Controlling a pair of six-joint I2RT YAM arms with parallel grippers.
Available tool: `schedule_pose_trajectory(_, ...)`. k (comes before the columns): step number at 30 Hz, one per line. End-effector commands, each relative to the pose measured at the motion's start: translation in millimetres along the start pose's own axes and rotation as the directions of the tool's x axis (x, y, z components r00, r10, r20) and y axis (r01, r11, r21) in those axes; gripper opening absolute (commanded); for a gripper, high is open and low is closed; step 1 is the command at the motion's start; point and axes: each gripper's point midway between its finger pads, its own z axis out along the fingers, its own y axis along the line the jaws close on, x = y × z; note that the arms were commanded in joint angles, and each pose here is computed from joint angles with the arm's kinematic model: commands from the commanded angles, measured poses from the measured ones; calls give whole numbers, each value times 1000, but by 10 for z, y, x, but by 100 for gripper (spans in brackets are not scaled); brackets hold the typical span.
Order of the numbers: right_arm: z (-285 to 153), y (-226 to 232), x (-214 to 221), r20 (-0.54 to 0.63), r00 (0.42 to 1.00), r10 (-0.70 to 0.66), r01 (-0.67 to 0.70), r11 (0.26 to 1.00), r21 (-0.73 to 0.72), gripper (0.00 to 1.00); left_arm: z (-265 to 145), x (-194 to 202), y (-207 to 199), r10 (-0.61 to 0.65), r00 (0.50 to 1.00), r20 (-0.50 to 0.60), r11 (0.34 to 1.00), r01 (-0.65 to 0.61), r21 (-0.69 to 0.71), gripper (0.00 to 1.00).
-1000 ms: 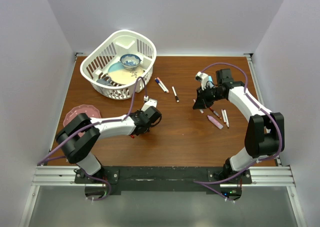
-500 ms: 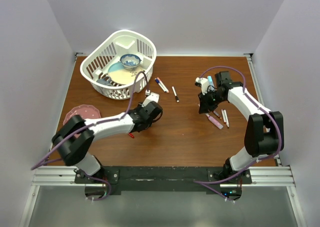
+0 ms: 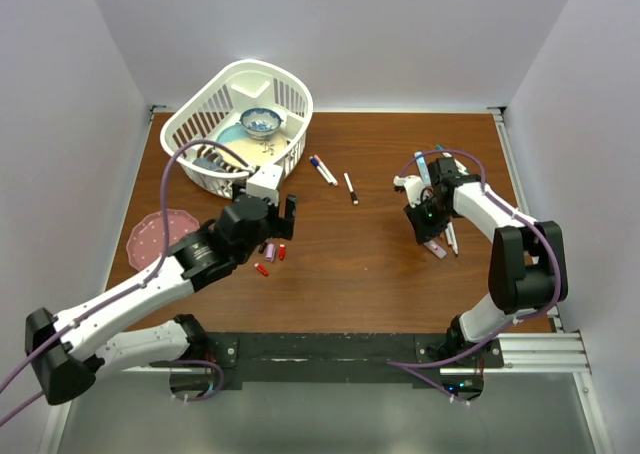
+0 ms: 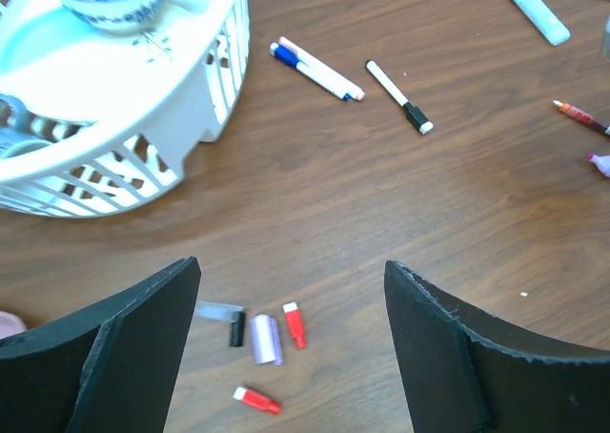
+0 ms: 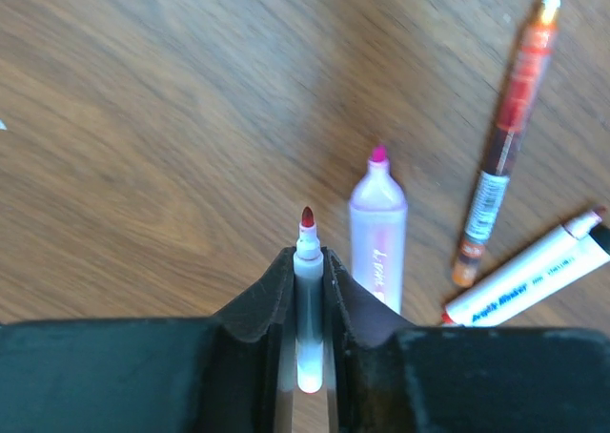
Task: Open the pen caps
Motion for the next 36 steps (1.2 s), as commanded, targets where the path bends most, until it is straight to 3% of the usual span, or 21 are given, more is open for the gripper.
schedule_pose_trajectory(1, 32, -93, 61, -37, 999, -17, 18, 999, 48, 23, -137, 108, 185, 108, 994, 3, 994, -108, -19, 84)
schedule_pose_trajectory(12, 63, -153, 94, -69, 997, -17, 22, 997, 70, 28, -117, 265, 320, 155, 988, -18, 985, -156, -71, 84)
schedule_pose_trajectory(18, -326, -260, -330, 92, 994, -56, 43, 990, 134, 33, -119, 260, 355, 156, 988, -17, 984, -157, -89, 84)
schedule_pose_trajectory(22, -590, -585, -778, 241, 968, -68, 12, 973, 229, 60, -126, 221, 369, 144, 990, -4, 986, -144, -88, 85)
schedule_pose_trajectory(23, -585, -764, -865, 266, 963, -31, -36, 969, 245, 80, -119, 214, 389, 137, 991, -1, 986, -137, -91, 85)
schedule_pose_trajectory(25, -662, -1094, -1158, 369, 927, 61, -175, 943, 285, 97, -124, 188, 382, 124, 992, 10, 990, -123, -75, 85)
schedule_pose_trajectory(26, -616, -1253, -1206, 379, 918, 118, -235, 931, 280, 99, -115, 193, 416, 118, 993, 9, 990, -117, -82, 86)
schedule_pose_trajectory(27, -308, -1276, -1117, 298, 927, 227, -299, 928, 224, 99, -126, 172, 405, 108, 994, 19, 992, -106, -68, 86)
schedule_pose_trajectory(28, -376, -1390, -1328, 319, 919, 232, -309, 925, 219, 98, -128, 156, 404, 104, 994, 26, 993, -102, -63, 86)
schedule_pose_trajectory(30, -65, -1361, -1332, 247, 929, 277, -317, 938, 140, 98, -139, 143, 418, 91, 995, 38, 995, -89, -54, 87)
schedule_pose_trajectory(32, -44, -1443, -1464, 269, 924, 273, -316, 939, 134, 97, -132, 123, 438, 84, 995, 47, 995, -82, -52, 87)
schedule_pose_trajectory(36, 145, -1545, -1507, 220, 929, 297, -329, 936, 124, 86, -107, 107, 422, 66, 997, 49, 998, -66, -11, 87)
